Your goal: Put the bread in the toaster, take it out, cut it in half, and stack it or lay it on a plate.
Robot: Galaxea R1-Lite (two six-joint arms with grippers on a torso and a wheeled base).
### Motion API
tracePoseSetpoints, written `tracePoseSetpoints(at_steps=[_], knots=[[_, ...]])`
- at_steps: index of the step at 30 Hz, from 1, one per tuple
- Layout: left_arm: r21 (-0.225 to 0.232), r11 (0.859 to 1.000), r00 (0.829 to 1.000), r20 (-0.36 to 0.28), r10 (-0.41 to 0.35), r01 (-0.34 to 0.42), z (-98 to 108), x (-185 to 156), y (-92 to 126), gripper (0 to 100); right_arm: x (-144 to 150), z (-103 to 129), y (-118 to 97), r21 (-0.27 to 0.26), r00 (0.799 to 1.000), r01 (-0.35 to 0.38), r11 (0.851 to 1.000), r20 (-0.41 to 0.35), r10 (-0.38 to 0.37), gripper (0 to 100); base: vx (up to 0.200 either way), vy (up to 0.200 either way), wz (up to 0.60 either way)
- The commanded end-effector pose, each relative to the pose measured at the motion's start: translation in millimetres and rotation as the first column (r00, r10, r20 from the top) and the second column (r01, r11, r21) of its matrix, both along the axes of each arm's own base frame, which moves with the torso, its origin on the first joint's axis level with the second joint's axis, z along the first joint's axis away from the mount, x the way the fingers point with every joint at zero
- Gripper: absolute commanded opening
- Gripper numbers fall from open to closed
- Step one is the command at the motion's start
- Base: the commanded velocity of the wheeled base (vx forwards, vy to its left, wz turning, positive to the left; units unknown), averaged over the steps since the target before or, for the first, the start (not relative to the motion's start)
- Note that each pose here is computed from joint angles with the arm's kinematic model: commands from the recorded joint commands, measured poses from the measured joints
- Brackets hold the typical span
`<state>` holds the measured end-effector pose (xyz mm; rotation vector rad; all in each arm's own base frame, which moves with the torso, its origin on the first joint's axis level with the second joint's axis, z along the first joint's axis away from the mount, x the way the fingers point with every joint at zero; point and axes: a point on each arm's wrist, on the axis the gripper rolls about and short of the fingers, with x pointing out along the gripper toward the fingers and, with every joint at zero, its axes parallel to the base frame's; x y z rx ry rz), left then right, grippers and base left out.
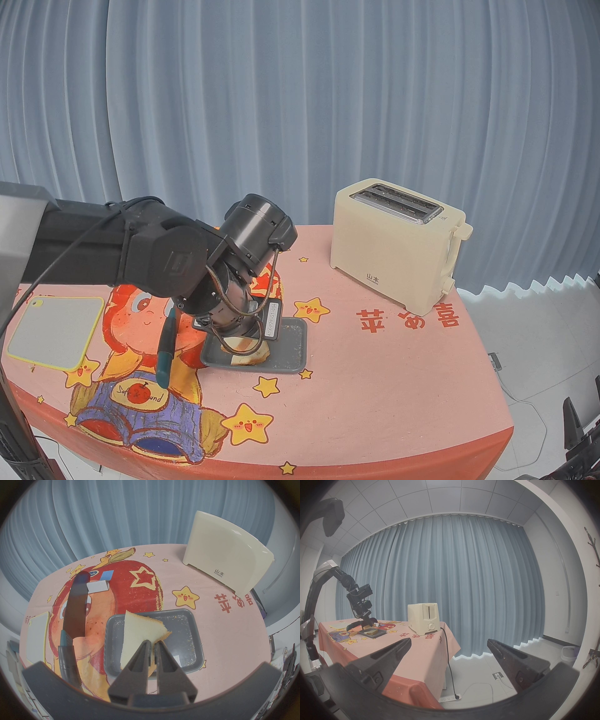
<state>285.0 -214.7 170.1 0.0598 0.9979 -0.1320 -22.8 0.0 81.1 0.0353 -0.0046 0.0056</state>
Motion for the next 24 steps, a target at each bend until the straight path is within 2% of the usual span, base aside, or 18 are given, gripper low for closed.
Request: tracePoseSetpoints(at_steps=[1,9,10,16,24], knots=[[0.011,1.0,1.0,-0.013,0.0,0.0,-4.3,-1.2,0.8,0,0.0,-5.1,0.0,0.0,1.0,-0.001,1.0,0.0,0.001,100,0.0,0.0,0.0],[0.016,1.0,1.0,-0.019,-0.002,0.003,-5.5,-1.8,0.6,0,0.0,-5.1,0.0,0.0,1.0,-0.001,1.0,0.0,0.001,100,0.0,0.0,0.0],[0.016,1.0,1.0,-0.019,-0.002,0.003,-5.5,-1.8,0.6,100,0.0,-5.1,0.0,0.0,1.0,-0.001,1.0,0.0,0.001,100,0.0,0.0,0.0],[0.004,1.0,1.0,-0.005,-0.003,0.003,-3.8,-1.1,-0.7,100,0.0,-5.1,0.0,0.0,1.0,-0.001,1.0,0.0,0.001,100,0.0,0.0,0.0],[0.01,1.0,1.0,-0.012,-0.002,0.003,-4.6,-1.5,0.3,100,0.0,-5.1,0.0,0.0,1.0,-0.001,1.0,0.0,0.001,100,0.0,0.0,0.0]])
